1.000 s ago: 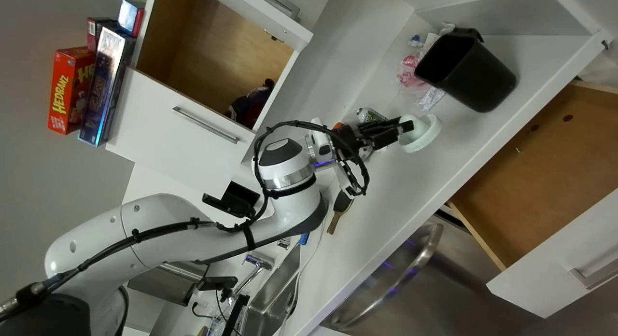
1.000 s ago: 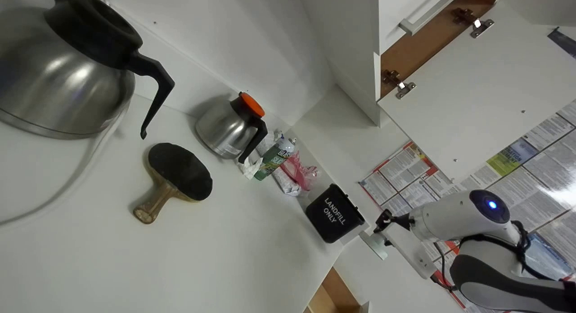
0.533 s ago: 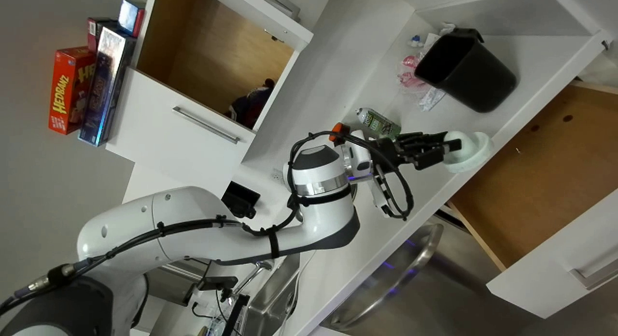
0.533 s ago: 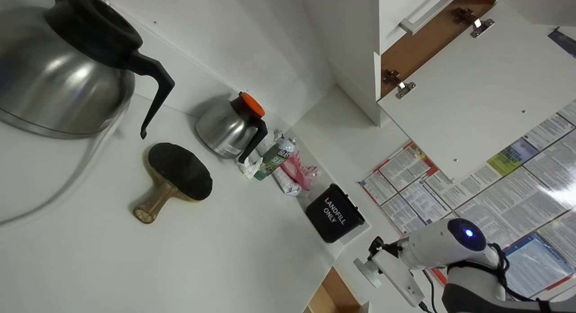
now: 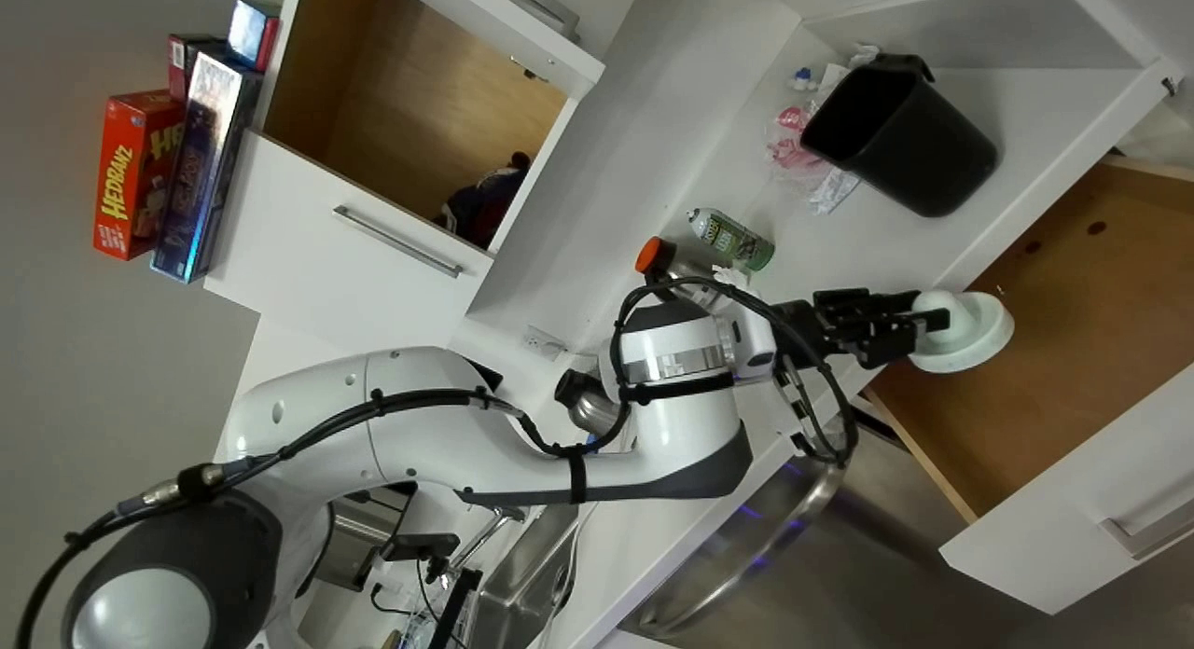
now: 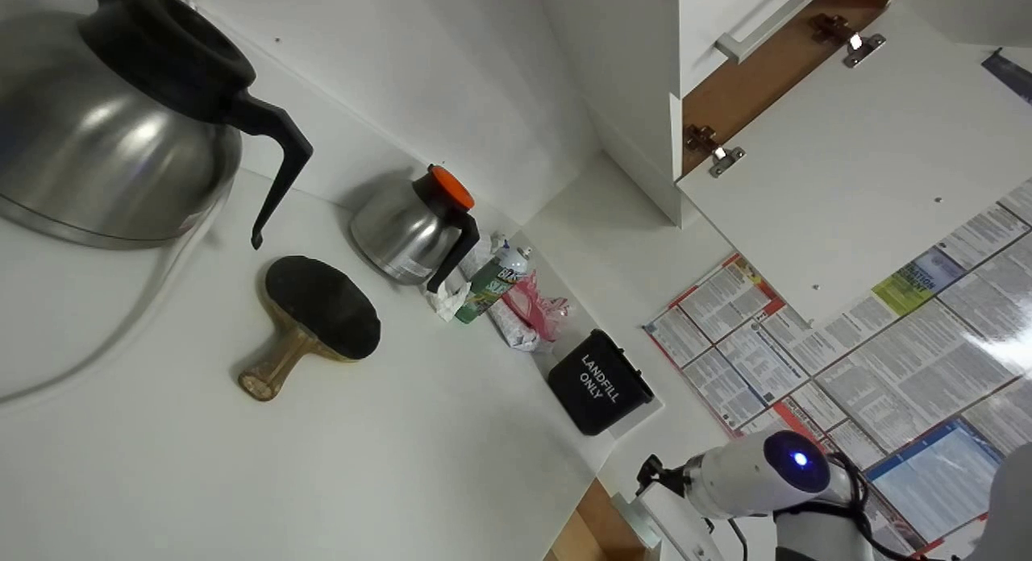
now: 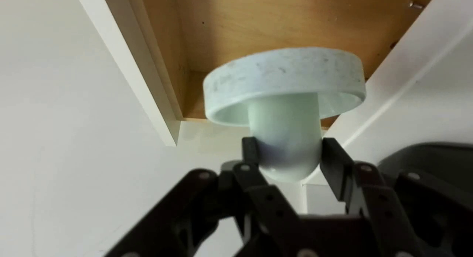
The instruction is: Pick the white lid from the open cupboard and put it in the open drawer
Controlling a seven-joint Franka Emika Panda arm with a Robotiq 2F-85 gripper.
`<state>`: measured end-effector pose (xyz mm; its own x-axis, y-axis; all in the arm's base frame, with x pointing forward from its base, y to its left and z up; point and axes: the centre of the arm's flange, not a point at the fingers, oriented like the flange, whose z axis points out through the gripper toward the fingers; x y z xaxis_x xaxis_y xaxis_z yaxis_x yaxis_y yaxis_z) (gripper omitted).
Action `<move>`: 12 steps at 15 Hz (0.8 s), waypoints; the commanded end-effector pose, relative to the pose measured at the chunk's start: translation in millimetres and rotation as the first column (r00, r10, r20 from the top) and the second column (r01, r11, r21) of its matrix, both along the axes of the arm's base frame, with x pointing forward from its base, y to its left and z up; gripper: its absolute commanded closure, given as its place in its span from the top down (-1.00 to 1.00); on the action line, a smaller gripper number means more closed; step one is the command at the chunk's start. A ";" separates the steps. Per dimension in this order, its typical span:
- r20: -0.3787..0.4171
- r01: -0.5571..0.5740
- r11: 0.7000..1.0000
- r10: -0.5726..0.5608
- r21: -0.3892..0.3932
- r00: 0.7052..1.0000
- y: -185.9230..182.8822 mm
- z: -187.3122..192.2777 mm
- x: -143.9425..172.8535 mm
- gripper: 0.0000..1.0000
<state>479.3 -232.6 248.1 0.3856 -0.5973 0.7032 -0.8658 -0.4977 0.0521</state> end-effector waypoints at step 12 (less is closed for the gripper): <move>0.014 0.019 1.000 -0.019 0.013 1.000 -10.0 -52.2 8.4 -0.56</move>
<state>480.5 -233.2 215.7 0.3991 -0.6117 0.6830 -0.8705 -0.4868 0.0727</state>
